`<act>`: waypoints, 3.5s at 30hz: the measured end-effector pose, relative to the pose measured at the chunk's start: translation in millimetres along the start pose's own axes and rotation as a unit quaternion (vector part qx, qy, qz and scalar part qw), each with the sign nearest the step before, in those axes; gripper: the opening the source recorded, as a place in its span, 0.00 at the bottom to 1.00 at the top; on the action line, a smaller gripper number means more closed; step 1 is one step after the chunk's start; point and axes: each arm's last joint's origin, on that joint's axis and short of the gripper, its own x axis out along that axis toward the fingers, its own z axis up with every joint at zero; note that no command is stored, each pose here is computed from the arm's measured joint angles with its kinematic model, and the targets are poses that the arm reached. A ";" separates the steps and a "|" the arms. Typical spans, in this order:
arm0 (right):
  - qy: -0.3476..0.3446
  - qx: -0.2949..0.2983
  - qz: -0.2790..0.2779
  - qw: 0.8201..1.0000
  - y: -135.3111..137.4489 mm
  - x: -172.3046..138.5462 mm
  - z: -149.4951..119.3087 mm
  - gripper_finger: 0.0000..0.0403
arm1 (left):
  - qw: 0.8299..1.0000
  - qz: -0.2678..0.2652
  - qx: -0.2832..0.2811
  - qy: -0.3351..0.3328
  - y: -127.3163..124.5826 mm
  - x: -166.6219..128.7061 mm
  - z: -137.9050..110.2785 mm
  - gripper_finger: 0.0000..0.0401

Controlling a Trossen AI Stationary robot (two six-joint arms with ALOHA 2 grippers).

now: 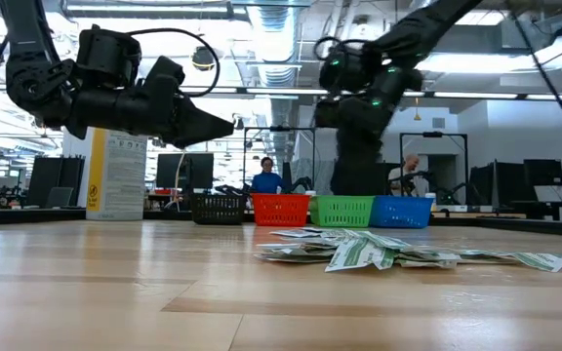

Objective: Pick & Place First Aid Supplies
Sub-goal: Put the orange ointment pack into the green bin

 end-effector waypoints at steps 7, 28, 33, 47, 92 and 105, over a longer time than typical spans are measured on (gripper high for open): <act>-0.107 0.030 -0.088 0.990 45.0 -2.5 -41.1 0.13 | 0.999 -0.032 -0.015 -0.001 -14.6 1.2 0.9 0.25; -0.111 -0.027 -0.104 0.988 75.4 40.8 -79.9 0.28 | 0.998 -0.061 -0.019 -0.002 -27.9 1.4 1.7 0.25; -0.104 -0.022 -0.111 0.988 71.7 40.7 -80.7 0.40 | 0.998 -0.061 -0.019 -0.002 -28.0 1.4 1.7 0.25; -0.083 -0.030 -0.127 0.988 82.3 42.1 -88.2 0.50 | 0.998 -0.061 -0.020 0.000 -28.0 1.4 1.4 0.25; -0.115 -0.063 -0.138 0.982 110.6 13.3 -90.5 0.00 | 0.998 -0.062 -0.021 0.004 -28.5 1.3 0.5 0.25; -0.168 -0.055 -0.131 0.976 113.1 15.9 -79.8 0.06 | 0.998 -0.062 -0.021 0.006 -28.5 1.3 0.0 0.25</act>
